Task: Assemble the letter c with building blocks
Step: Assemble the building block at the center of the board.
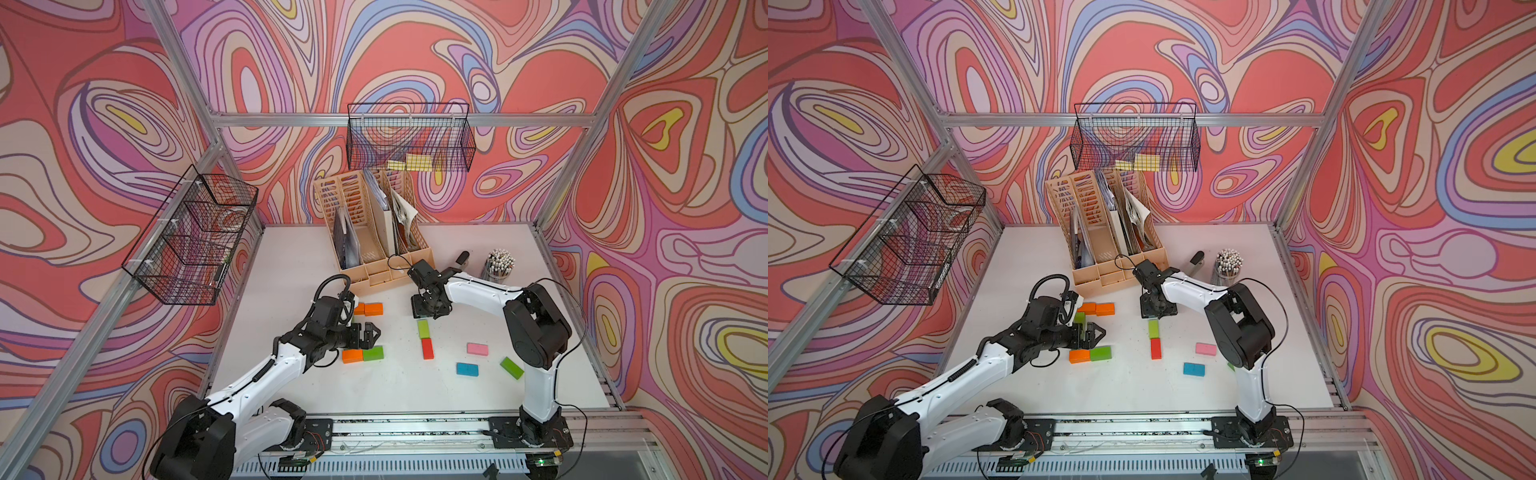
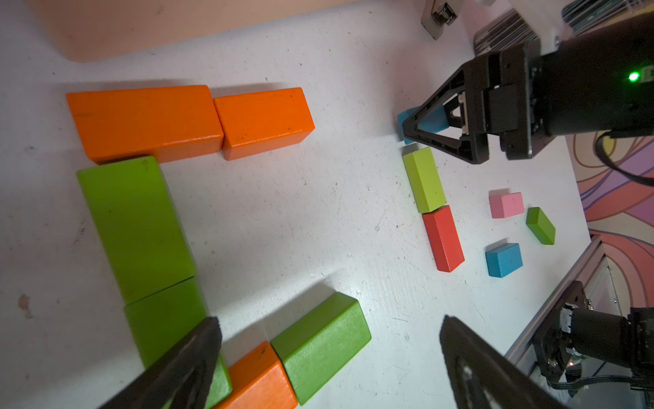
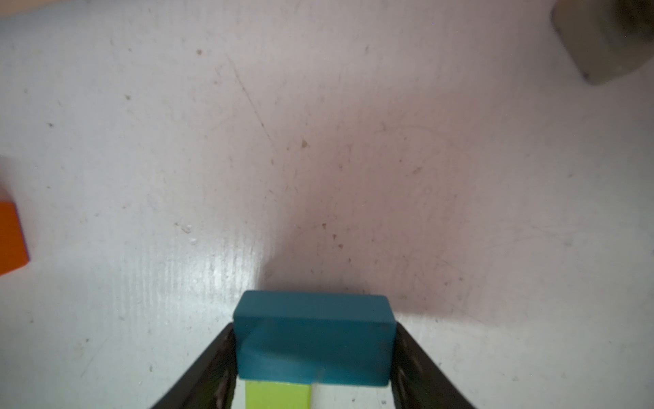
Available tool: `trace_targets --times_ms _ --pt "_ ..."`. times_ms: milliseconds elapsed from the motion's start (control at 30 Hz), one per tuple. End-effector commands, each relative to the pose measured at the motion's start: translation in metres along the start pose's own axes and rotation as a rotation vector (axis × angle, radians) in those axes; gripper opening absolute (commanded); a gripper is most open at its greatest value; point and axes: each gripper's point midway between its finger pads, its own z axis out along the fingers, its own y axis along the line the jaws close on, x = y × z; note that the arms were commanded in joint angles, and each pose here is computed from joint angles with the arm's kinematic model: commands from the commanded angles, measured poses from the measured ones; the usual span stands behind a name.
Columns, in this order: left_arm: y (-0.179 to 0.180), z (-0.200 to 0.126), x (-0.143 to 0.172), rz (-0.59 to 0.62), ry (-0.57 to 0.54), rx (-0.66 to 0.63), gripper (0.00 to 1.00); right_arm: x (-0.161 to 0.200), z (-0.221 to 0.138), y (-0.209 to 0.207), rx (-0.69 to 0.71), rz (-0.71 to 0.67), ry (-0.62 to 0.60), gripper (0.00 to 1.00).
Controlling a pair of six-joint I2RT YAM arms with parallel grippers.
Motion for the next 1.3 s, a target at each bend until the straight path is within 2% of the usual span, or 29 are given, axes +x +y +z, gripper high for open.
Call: trace_targets --times_ms 0,433,1133,1267 --pt "-0.003 -0.0011 -0.0011 0.016 -0.01 0.012 0.99 0.0004 0.0045 0.0021 0.005 -0.007 0.009 0.67" --pt "-0.0021 -0.0008 -0.001 0.015 -0.009 0.008 0.99 -0.0004 0.0043 0.003 0.002 -0.003 0.009 0.72" --pt "-0.0023 -0.0007 -0.0017 0.015 -0.011 0.007 0.99 -0.0006 0.0016 0.0042 -0.009 0.016 0.006 0.67" --pt "-0.0023 -0.0008 -0.0017 0.017 -0.011 0.007 1.0 -0.0019 -0.0006 0.0038 -0.007 0.018 -0.002 0.69"
